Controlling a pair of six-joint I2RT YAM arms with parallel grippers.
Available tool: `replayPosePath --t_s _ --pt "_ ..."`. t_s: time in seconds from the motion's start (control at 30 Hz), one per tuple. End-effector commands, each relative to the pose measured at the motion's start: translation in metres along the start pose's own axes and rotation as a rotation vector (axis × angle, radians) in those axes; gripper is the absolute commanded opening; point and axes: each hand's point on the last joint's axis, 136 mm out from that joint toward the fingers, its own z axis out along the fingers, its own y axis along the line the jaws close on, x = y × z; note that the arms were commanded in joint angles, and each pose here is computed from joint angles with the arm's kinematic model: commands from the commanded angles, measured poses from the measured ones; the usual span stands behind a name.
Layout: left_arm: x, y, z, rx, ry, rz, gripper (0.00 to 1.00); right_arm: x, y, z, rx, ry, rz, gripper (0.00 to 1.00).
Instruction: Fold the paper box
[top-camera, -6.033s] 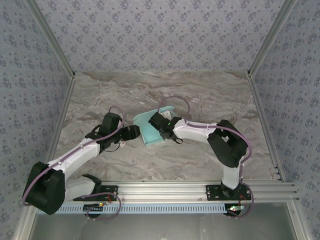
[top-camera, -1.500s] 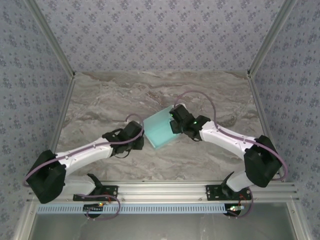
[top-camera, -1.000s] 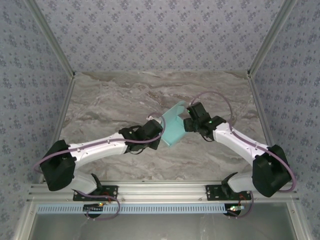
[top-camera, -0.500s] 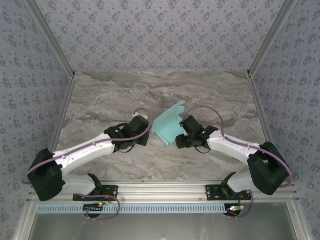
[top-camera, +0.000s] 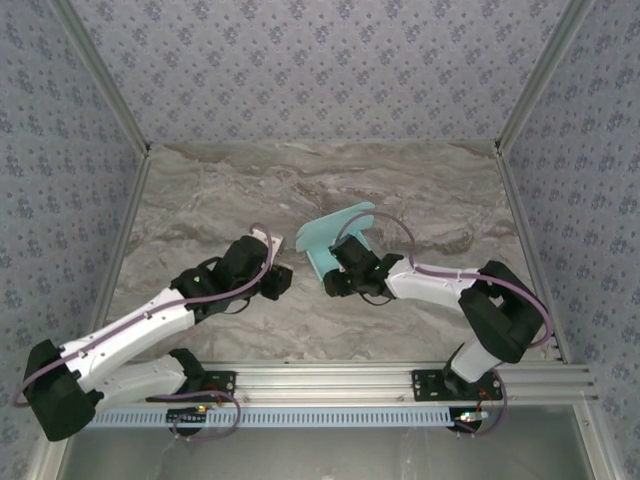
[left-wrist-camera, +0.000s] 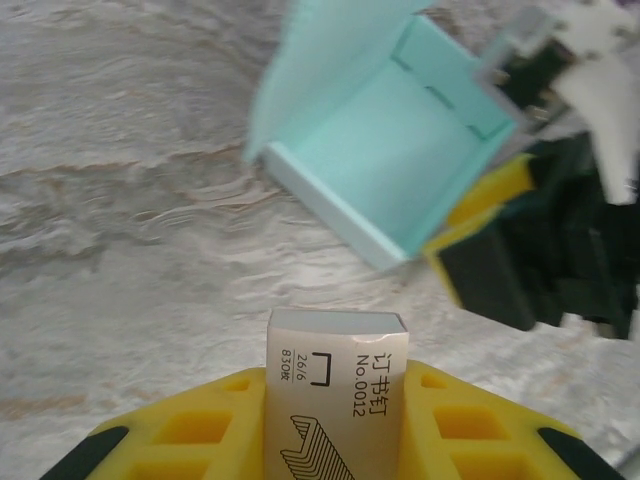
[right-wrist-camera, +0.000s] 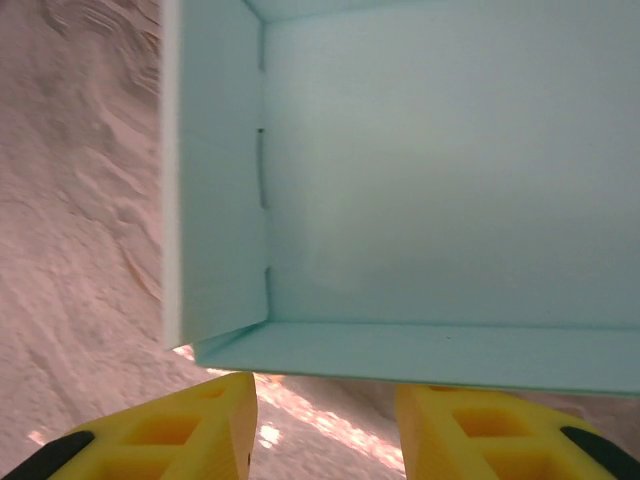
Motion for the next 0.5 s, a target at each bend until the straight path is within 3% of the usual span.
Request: replayPosePath --t_s 0.0,0.13,0.47 --pt "-0.009 -0.033 0.000 0.150 -0.028 0.077 0.29 -0.018 0.012 -0.012 -0.052 -0.054 0.016 0.43" --pt "-0.014 -0.052 0.017 0.146 0.017 0.195 0.29 -0.025 -0.017 -0.041 0.016 -0.092 0.030 0.45" --pt "-0.036 -0.070 0.098 0.002 0.149 0.520 0.29 -0.035 -0.134 -0.105 0.181 -0.183 0.225 0.52"
